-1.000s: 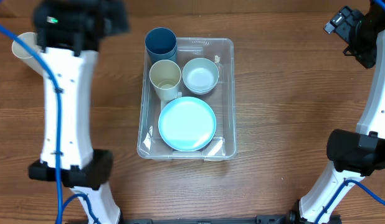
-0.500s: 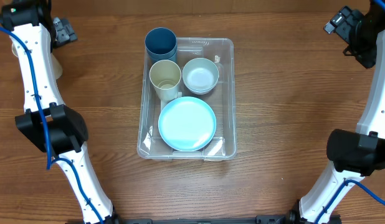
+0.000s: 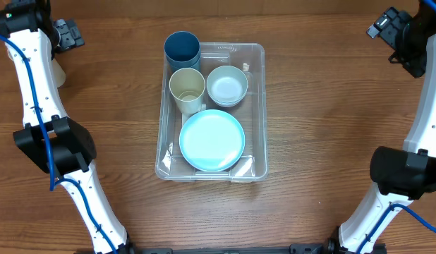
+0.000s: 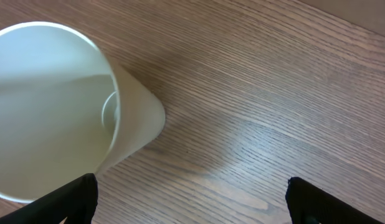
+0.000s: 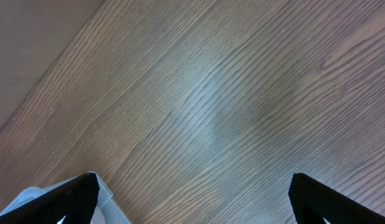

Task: Pack container
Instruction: 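Grasp the last beige cup with the left gripper, then lower the beige cup into the beige cup in the bin, release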

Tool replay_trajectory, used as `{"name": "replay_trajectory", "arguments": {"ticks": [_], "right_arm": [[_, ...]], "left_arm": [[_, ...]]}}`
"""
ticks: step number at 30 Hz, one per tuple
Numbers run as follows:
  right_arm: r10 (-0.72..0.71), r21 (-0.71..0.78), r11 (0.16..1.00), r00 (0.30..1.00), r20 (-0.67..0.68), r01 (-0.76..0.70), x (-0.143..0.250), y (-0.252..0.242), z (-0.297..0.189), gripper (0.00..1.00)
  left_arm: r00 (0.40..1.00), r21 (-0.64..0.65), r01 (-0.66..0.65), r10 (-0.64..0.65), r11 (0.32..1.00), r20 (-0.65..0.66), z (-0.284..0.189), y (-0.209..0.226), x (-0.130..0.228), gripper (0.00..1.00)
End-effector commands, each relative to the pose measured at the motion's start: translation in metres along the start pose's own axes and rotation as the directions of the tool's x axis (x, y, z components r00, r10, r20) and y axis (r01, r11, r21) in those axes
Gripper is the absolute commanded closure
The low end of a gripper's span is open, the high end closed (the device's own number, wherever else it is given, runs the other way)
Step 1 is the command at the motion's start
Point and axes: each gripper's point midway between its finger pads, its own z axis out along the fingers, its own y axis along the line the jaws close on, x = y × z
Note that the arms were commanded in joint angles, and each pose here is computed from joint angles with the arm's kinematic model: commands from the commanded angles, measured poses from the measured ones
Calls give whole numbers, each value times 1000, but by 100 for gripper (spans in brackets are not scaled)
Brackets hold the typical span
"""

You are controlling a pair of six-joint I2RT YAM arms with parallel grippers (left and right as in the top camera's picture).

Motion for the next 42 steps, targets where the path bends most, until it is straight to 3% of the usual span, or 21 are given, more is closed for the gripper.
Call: {"name": "replay_trajectory", "arguments": {"ticks": [1,11,13,18,27,30,32,37,42], "right_arm": [[5,-16,1000,999,38,-5,-5,2,-12,0],[5,-16,1000,999,38,-5,-5,2,-12,0],[5,-16,1000,999,38,-5,-5,2,-12,0],[6,-16,1000,999,38,-5,-5,2,-12,0],[5,-16,1000,999,38,-5,-5,2,-12,0],[5,-16,1000,999,38,-5,-5,2,-12,0],[5,-16,1000,999,38,-5,-5,2,-12,0],[5,-16,1000,999,38,-5,-5,2,-12,0],[6,-16,1000,999,38,-5,-5,2,-12,0]], "left_arm": [[999,4,-37,37,999,28,1,-1,-7,2],[995,-15,-28,29,999,97,2,9,-25,1],[995,-46,-16,20,999,96,5,20,-26,8],[996,-67,30,-24,997,90,7,46,-26,38],[999,-55,31,-30,998,29,41,49,-5,49],[999,-56,30,-29,998,16,49,49,0,68],[999,-55,41,-40,998,20,49,48,-1,95],[992,82,123,-126,989,27,33,23,-8,96],[984,331,53,-106,942,145,-66,-42,-38,96]]}}
